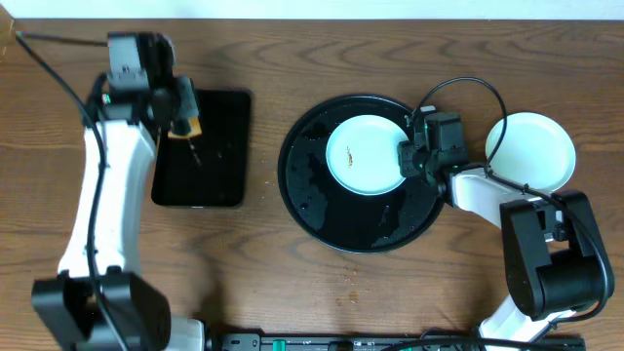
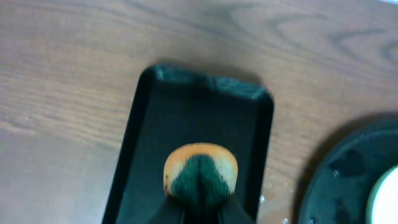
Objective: Clean dirty plates on tray and stack at the side
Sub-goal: 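Lift the sponge with the left gripper and move it to the white plate, then scrub the white plate with the sponge in the left gripper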
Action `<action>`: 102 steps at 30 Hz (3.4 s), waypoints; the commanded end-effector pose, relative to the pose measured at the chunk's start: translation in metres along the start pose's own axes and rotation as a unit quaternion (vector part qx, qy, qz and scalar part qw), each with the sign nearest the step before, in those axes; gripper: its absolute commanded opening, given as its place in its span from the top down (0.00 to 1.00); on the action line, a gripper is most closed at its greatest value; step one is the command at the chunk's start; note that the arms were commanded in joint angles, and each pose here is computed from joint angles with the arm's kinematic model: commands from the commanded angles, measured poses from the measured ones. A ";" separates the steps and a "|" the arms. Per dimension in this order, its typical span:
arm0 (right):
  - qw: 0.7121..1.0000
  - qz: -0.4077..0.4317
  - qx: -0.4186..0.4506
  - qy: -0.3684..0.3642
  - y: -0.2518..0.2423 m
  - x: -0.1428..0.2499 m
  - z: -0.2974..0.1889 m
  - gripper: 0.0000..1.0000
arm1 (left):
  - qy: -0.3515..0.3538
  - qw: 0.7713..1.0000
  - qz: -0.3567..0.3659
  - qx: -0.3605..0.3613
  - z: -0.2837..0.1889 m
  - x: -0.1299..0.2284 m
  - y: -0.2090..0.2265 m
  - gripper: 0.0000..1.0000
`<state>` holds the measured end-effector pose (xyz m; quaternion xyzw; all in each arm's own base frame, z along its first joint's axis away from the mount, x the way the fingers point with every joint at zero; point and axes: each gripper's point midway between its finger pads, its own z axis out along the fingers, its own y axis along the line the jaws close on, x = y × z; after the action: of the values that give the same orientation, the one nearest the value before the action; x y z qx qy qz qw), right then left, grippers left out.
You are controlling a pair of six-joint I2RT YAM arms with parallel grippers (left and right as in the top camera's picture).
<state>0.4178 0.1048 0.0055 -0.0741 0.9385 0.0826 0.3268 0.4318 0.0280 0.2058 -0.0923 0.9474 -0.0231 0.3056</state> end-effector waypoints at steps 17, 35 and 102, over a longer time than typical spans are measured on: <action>1.000 0.006 -0.002 0.008 -0.003 0.002 0.004 0.99 | 0.123 0.968 0.109 0.191 0.080 0.062 -0.196 0.93; 1.000 0.010 -0.002 0.012 -0.002 0.004 0.004 0.99 | 0.164 0.945 0.167 0.231 0.120 0.143 -0.293 0.93; 1.000 0.012 -0.005 0.014 -0.001 0.005 0.004 0.99 | 0.183 0.955 0.223 0.071 0.156 0.216 -0.236 0.85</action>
<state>0.4207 0.1083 0.0093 -0.0705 0.9371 0.0948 0.3284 0.4177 -0.2609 0.0173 0.1431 0.9690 -0.0586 0.1929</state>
